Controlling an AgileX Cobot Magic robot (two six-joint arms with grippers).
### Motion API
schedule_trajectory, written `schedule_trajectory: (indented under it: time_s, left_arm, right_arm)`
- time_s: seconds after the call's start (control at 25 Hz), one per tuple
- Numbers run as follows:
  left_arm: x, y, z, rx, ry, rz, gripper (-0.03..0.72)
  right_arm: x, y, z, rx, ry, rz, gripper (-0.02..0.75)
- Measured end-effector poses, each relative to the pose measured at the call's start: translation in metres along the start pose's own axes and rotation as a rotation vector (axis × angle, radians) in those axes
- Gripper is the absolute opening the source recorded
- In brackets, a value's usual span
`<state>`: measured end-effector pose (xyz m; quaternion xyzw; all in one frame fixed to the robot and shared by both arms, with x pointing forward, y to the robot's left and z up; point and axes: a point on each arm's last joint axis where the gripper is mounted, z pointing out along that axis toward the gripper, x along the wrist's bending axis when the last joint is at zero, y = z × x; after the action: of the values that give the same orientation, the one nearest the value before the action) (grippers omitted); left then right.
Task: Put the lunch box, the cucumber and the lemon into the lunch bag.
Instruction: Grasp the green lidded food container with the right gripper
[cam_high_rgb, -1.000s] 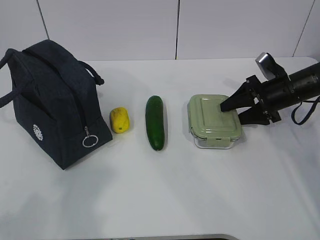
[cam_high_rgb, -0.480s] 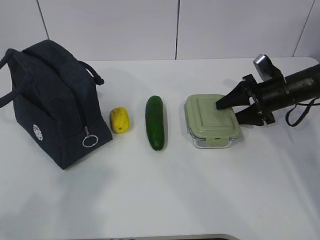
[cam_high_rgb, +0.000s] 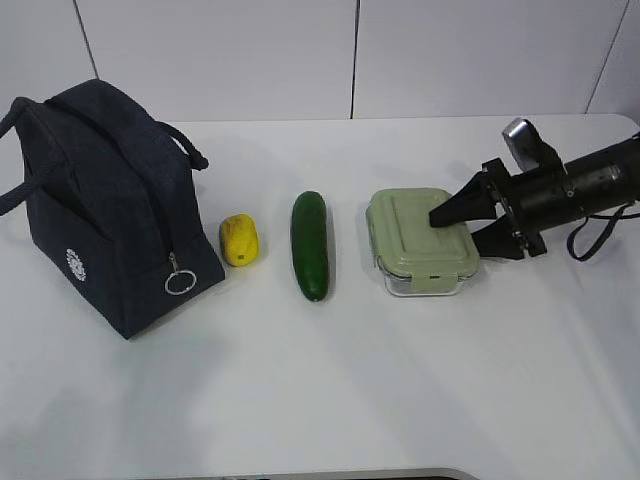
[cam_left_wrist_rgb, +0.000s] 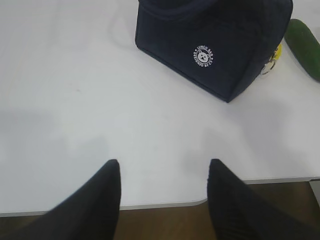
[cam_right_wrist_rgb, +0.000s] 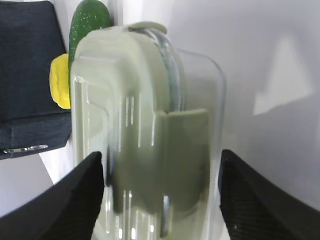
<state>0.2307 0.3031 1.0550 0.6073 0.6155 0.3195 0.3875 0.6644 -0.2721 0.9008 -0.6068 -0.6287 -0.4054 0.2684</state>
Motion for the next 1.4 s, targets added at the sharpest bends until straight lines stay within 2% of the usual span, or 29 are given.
schedule_trajectory:
  time_s: [0.56, 0.96, 1.4]
  left_arm:
    - [0.0000, 0.0000, 0.0000, 0.000, 0.000, 0.000, 0.388]
    - [0.0000, 0.0000, 0.0000, 0.000, 0.000, 0.000, 0.388]
    - [0.0000, 0.0000, 0.0000, 0.000, 0.000, 0.000, 0.388]
  right_arm:
    - [-0.0007, -0.0012, 0.0000, 0.013, -0.008, -0.048, 0.535]
    - [0.0002, -0.0014, 0.0000, 0.015, 0.003, -0.057, 0.435]
    - [0.0007, -0.0014, 0.0000, 0.015, 0.008, -0.056, 0.417]
